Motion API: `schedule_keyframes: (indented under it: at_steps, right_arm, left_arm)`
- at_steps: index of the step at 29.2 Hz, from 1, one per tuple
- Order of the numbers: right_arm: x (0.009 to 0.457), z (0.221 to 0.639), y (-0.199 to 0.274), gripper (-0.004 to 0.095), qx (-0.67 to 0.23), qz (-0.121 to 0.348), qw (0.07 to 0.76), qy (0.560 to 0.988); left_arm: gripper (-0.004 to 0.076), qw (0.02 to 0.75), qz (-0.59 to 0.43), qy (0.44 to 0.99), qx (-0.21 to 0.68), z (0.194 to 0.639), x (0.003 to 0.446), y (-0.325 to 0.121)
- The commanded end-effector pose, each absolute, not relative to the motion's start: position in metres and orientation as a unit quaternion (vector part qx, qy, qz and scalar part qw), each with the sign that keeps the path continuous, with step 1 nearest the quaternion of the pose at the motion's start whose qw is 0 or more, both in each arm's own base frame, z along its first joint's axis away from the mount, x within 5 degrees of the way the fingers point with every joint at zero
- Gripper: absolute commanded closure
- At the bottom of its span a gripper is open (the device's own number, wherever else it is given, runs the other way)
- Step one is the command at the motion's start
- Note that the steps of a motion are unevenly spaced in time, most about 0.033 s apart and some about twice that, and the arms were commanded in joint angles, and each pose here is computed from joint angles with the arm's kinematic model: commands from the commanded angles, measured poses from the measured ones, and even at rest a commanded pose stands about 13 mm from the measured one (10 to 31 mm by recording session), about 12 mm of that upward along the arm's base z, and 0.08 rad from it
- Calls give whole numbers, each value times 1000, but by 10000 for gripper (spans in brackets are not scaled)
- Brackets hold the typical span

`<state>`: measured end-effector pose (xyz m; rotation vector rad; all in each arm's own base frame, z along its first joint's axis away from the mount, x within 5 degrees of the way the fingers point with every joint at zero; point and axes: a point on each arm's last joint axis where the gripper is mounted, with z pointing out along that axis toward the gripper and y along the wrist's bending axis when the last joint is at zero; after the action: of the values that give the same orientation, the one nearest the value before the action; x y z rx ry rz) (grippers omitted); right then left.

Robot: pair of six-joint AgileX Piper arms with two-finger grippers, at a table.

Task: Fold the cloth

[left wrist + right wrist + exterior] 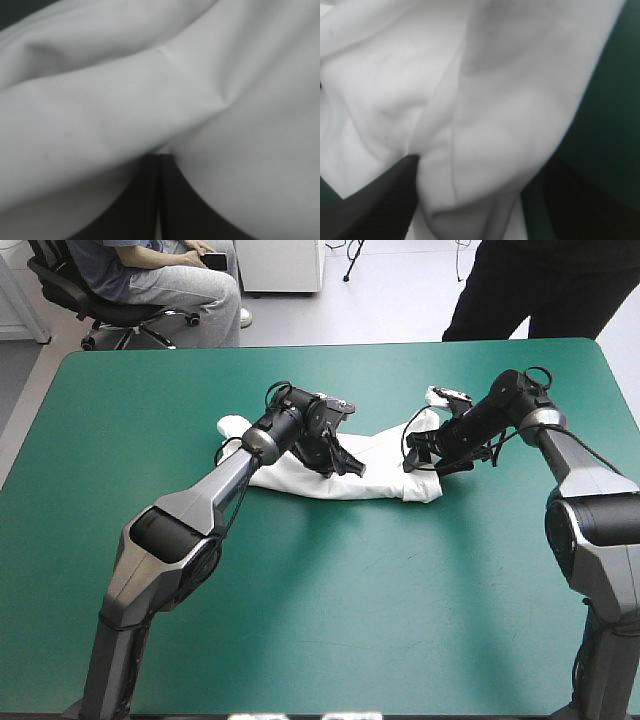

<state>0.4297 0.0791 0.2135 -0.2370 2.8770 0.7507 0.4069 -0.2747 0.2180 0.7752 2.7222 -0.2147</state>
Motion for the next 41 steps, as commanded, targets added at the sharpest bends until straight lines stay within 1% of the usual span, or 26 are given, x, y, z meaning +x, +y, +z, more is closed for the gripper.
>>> schedule_keyframes:
  at_steps: [1,2,3,6,9,10,14,16,22,25,31,36,38,40,41]
  right_arm:
    - [430,234,91,342,-93,283,109,948]
    - [430,232,95,377,-98,287,106,947]
    - [431,229,97,436,-97,291,103,946]
    - [430,226,105,656,-101,298,97,944]
    - [429,226,107,901,-113,297,99,943]
    - [429,226,108,922,-114,297,98,943]
    - [426,243,108,925,-117,305,114,938]
    - [425,258,109,925,-122,309,134,934]
    - [413,325,116,925,-154,320,214,910]
    - [405,345,128,925,-176,324,232,900]
    - [392,363,153,925,-216,328,243,887]
    - [391,363,156,925,-215,321,242,890]
    - [391,362,155,925,-217,312,241,893]
    - [391,361,154,925,-219,304,241,895]
    - [391,361,153,925,-218,301,241,896]
  left_arm:
    - [741,181,-89,940,275,248,402,-275]
    - [741,181,-89,940,275,248,402,-275]
    - [741,181,-89,940,275,248,402,-275]
    - [741,181,-89,940,275,248,402,-275]
    - [741,181,-89,939,279,248,402,-275]
    - [741,181,-89,939,279,248,402,-275]
    - [741,181,-89,939,279,248,402,-275]
    - [741,181,-89,939,279,248,402,-275]
    - [741,181,-89,939,279,248,402,-275]
    - [741,181,-90,939,278,248,402,-275]
    - [741,173,-90,940,279,247,401,-275]
    - [741,177,-84,943,269,251,401,-272]
    - [741,191,-71,946,253,265,403,-262]
    - [741,214,-55,944,245,289,401,-247]
    - [741,232,-40,943,237,318,395,-228]
